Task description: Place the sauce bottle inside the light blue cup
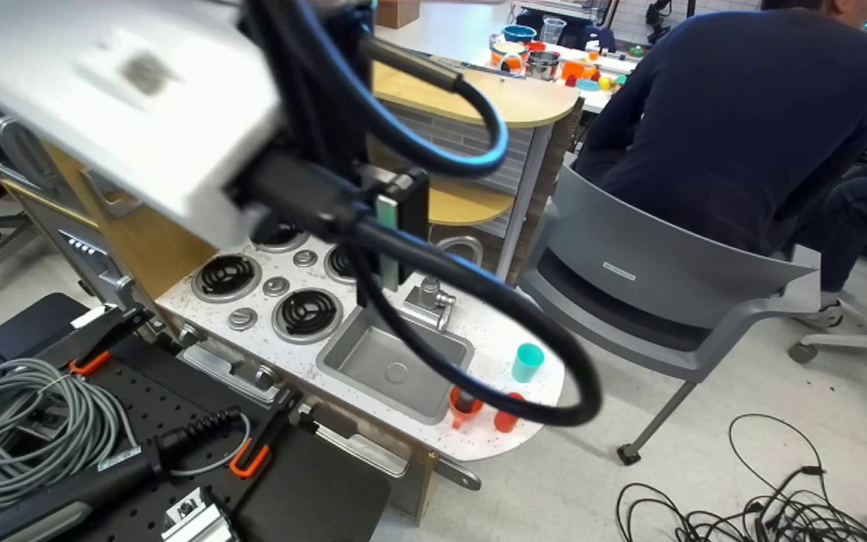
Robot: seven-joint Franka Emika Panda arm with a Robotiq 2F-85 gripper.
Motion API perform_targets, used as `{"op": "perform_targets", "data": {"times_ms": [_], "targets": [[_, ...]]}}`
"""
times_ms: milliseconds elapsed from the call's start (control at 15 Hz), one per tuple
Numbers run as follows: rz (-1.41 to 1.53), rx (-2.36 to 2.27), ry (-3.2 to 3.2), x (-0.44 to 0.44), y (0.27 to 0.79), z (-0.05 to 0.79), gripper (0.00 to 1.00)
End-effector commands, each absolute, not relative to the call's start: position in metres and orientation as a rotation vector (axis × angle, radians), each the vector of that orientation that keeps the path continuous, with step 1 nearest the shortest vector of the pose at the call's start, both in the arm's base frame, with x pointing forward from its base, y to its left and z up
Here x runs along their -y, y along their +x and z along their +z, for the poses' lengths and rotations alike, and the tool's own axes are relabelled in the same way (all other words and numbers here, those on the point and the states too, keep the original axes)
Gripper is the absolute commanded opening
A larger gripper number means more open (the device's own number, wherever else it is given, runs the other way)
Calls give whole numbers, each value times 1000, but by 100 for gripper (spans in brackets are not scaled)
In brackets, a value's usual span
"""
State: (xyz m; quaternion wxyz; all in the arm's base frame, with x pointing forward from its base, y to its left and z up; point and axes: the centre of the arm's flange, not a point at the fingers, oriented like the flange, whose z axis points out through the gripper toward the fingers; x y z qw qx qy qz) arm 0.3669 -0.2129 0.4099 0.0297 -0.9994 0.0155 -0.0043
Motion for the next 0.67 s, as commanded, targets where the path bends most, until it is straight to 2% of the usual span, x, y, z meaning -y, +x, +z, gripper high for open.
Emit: {"op": "perform_targets", "data": {"times_ms": [0, 600], "targets": [[35, 58, -3108, 249, 412, 391, 100], [104, 88, -3122, 317, 476, 319, 100]]}}
